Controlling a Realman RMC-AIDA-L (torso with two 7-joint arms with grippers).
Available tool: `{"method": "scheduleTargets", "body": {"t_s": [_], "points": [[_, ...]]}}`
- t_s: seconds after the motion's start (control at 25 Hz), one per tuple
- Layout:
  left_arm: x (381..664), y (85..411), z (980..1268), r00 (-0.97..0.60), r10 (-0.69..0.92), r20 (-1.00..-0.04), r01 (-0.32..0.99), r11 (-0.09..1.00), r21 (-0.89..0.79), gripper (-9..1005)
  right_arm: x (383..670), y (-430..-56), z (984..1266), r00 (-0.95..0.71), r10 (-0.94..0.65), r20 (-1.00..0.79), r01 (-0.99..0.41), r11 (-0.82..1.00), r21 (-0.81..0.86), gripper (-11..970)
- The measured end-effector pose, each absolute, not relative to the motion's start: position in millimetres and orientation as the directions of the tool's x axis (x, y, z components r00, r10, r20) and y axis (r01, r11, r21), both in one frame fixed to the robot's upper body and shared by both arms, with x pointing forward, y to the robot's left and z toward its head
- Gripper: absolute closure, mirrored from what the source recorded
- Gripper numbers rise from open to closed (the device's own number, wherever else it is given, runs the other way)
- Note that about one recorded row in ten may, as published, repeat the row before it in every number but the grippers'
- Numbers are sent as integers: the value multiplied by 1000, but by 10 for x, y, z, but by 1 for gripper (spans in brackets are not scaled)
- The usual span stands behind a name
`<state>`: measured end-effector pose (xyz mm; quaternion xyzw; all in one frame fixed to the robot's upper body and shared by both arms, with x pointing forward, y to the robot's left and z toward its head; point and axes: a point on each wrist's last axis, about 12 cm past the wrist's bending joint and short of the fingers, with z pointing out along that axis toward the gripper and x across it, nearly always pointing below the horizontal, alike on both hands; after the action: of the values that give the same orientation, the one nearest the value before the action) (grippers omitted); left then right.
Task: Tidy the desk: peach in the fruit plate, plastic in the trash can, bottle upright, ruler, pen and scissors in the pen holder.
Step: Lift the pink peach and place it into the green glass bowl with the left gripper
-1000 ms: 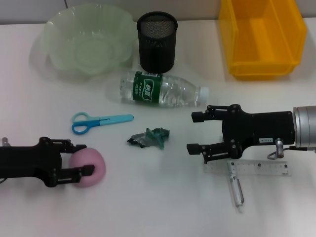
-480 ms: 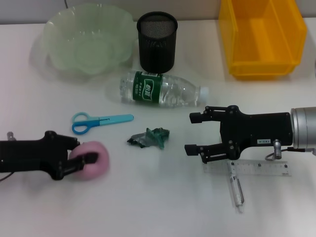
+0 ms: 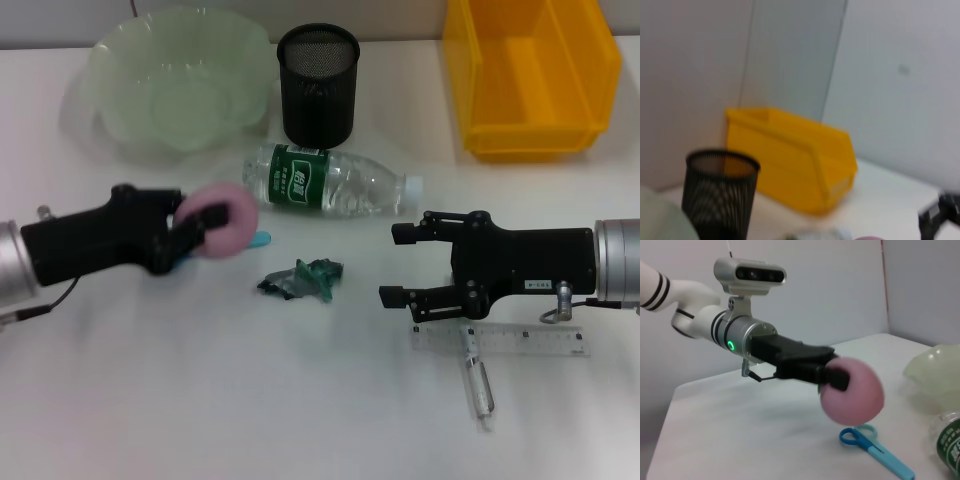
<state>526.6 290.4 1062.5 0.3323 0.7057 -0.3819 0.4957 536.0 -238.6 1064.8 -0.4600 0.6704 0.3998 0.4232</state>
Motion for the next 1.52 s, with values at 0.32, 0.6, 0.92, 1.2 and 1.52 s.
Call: {"method": "scheduleTargets", "body": {"t_s": [0.32, 0.6, 0.92, 1.2, 1.52], "points": [[5411, 2650, 10580, -261, -66, -963, 791, 557, -253, 861, 5366, -2446, 10636, -196, -242, -950, -942, 317, 114, 126], [5556, 2532, 10552, -165, -192, -967, 676, 693, -253, 900, 5367, -2520, 10642, -150, -178, -972, -917, 392, 70, 126], [5940, 2374, 10586, -83, -165, -983, 481, 857, -184, 953, 5377, -2550, 10651, -129, -166, -978, -909, 414, 49, 126], [6250, 2292, 10598, -152, -85, -985, 333, 934, -132, 893, 5393, -2527, 10662, -121, -166, -979, -911, 409, 43, 126], [6313, 2286, 10586, -191, -64, -980, 299, 947, -120, 824, 5392, -2523, 10661, -120, -165, -979, -912, 408, 43, 126]]}}
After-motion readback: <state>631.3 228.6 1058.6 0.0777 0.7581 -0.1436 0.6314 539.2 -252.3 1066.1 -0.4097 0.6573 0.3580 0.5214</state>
